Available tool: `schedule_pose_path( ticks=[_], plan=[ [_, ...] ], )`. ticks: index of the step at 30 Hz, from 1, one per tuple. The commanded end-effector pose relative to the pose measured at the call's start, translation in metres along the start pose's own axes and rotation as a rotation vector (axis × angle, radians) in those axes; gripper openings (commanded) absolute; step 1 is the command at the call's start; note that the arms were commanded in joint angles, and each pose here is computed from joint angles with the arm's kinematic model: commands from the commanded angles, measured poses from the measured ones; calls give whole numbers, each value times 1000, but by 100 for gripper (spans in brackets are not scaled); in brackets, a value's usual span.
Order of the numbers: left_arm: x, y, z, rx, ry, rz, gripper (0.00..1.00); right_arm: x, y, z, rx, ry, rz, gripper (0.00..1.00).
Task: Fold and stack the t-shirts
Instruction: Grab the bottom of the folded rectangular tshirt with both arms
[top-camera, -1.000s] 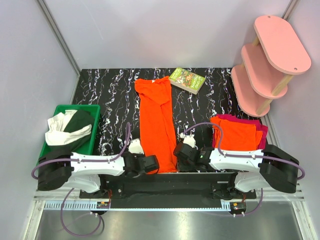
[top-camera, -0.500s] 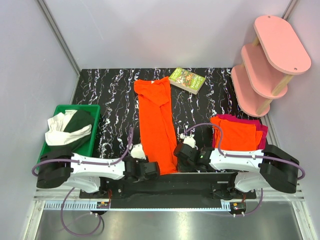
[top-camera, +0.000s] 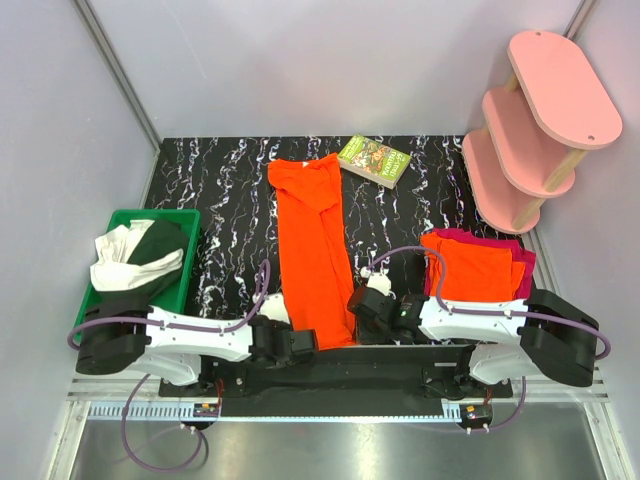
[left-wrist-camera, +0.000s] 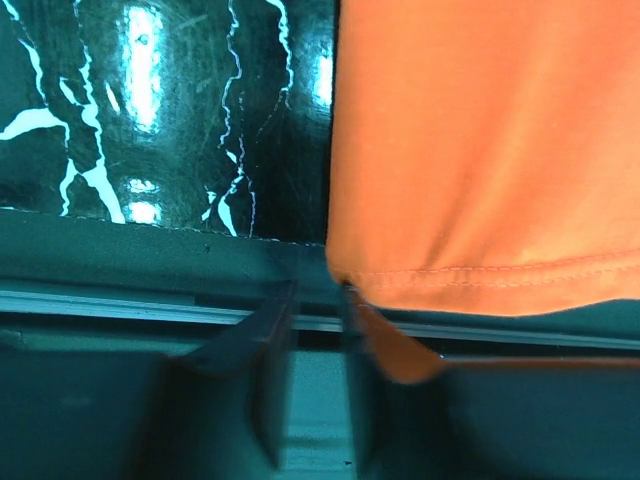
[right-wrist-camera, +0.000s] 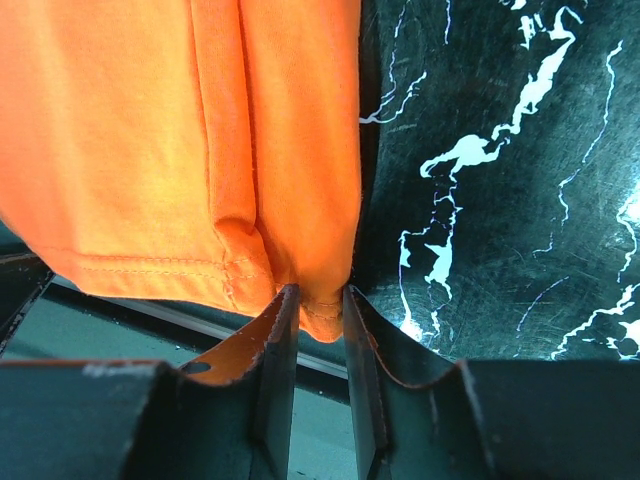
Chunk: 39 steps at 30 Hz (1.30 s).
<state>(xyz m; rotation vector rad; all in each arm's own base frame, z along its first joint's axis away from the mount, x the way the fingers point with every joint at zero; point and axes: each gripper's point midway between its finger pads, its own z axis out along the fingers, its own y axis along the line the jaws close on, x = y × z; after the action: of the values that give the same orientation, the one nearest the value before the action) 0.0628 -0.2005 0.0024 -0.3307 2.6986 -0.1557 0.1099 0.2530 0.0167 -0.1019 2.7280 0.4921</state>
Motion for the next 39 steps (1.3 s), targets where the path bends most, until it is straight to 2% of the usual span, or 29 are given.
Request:
schedule_pose_path(
  ticks=[1, 8, 20, 39],
  plan=[
    [-4, 0, -2, -8, -24, -7, 38, 16, -25, -1, 87, 48, -17, 33],
    [-13, -14, -15, 62, -71, 1, 45, 16, -25, 0, 88, 48, -19, 34],
    [-30, -35, -39, 135, -152, 21, 42, 15, -24, 0, 90, 50, -30, 35],
    [-15, 1, 0, -1, -146, -14, 43, 11, -17, 1, 88, 52, -56, 34]
  ],
)
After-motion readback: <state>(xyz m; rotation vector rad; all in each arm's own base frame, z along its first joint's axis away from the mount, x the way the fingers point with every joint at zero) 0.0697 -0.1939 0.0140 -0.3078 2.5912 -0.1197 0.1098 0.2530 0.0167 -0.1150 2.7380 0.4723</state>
